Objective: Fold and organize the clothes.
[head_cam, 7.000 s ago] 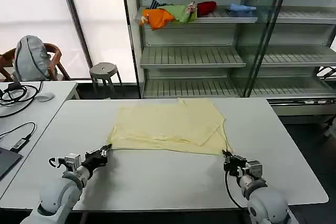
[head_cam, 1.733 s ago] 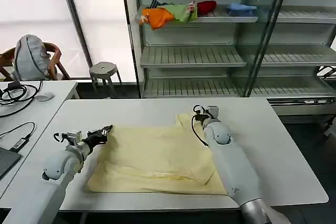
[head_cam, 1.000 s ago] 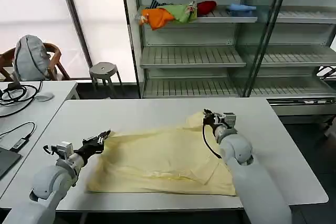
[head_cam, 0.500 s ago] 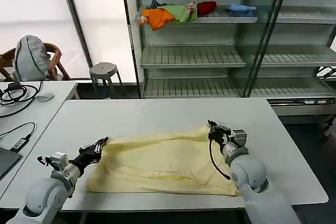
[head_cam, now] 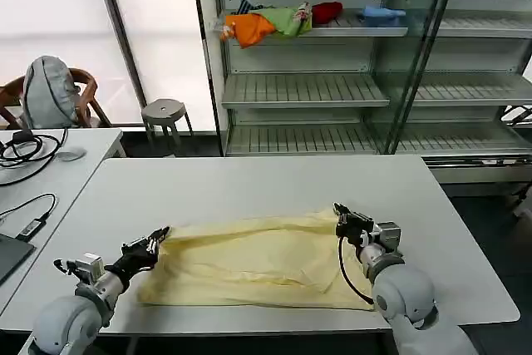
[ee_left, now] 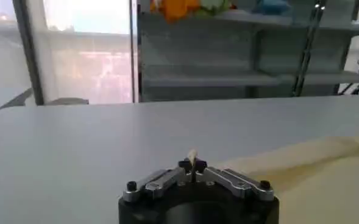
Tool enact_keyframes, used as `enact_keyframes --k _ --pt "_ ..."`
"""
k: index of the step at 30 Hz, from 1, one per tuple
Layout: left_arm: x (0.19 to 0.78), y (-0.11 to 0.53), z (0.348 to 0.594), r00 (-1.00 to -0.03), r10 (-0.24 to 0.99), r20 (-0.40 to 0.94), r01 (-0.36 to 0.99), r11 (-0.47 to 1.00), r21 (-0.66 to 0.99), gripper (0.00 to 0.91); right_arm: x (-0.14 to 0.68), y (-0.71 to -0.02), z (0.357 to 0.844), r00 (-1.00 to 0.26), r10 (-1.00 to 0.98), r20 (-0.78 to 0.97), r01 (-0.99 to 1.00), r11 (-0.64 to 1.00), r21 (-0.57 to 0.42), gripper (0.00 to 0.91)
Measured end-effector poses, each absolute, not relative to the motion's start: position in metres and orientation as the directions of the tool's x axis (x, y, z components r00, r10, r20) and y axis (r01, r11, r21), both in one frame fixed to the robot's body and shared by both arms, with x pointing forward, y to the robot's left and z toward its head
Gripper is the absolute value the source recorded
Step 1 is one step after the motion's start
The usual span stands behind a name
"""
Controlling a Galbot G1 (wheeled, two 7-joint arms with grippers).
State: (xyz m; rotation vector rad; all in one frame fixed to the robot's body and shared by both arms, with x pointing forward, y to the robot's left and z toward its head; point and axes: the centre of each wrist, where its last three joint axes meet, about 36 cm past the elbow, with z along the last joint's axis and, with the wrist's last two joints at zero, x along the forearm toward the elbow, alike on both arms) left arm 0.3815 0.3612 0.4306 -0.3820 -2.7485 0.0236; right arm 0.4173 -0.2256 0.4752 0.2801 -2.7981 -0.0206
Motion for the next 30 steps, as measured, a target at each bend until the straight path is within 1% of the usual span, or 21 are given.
enact_keyframes --k 15,30 --pt "0.368 0.36 0.427 -0.887 0.274 0.371 0.271 0.961 -0.061 0.02 0.39 -0.227 0.479 -0.926 -0.197 0.323 -0.193 0.98 0.046 0.0" --pt "0.366 0.366 0.425 -0.886 0.268 0.377 0.273 0.961 -0.042 0.02 0.372 -0.226 0.482 -0.925 -0.2 0.323 -0.201 0.979 0.029 0.0"
